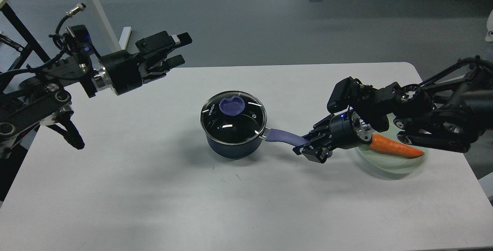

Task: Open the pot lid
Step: 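Reach the left gripper to the purple lid knob and grasp it, then lift the glass lid off the pot with the left gripper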

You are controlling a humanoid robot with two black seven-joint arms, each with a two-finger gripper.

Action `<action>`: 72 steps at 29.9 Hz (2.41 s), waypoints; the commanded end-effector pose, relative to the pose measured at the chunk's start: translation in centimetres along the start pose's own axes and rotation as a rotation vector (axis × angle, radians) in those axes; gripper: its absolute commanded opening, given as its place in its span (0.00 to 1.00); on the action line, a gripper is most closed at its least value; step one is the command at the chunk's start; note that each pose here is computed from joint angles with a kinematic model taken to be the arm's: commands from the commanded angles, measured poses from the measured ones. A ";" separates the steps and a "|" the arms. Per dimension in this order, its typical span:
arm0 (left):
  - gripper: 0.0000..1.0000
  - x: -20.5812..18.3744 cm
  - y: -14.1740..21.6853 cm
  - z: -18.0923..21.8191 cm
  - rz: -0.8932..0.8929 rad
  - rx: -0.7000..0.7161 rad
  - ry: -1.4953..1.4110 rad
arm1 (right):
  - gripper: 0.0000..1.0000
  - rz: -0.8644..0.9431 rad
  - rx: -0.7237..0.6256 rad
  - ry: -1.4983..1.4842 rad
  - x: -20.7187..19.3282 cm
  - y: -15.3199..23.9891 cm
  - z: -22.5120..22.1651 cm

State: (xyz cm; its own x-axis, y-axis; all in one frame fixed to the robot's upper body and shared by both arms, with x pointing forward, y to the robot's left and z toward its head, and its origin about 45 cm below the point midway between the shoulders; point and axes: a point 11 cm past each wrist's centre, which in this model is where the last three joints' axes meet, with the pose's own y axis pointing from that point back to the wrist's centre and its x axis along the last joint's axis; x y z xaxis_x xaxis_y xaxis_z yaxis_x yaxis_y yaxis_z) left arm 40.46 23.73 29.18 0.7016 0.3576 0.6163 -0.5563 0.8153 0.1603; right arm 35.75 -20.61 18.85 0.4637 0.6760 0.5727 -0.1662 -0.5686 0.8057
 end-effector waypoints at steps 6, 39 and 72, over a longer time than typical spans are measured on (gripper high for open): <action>0.99 -3.4 -6.4 4.0 -0.178 -0.072 -0.692 | 0.30 -0.008 0.002 -0.001 -0.2 -0.1 -0.1; 0.88 -10.6 -6.4 -5.8 -0.318 0.064 -0.834 | 0.31 -0.005 0.010 0.000 0.0 -0.2 -0.3; 0.37 -3.0 8.9 -7.7 -0.243 0.283 -0.920 | 0.31 -0.003 0.001 -0.004 -0.1 0.0 0.0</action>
State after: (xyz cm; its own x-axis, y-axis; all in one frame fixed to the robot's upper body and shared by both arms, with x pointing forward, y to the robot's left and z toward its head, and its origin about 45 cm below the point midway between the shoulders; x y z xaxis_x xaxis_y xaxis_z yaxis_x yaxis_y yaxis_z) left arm 38.60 29.57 23.87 0.2228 -0.3878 0.8944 -0.5791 0.6854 0.4415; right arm 35.64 -20.69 18.84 0.4679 0.6760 0.5692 -0.1633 -0.5669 0.8074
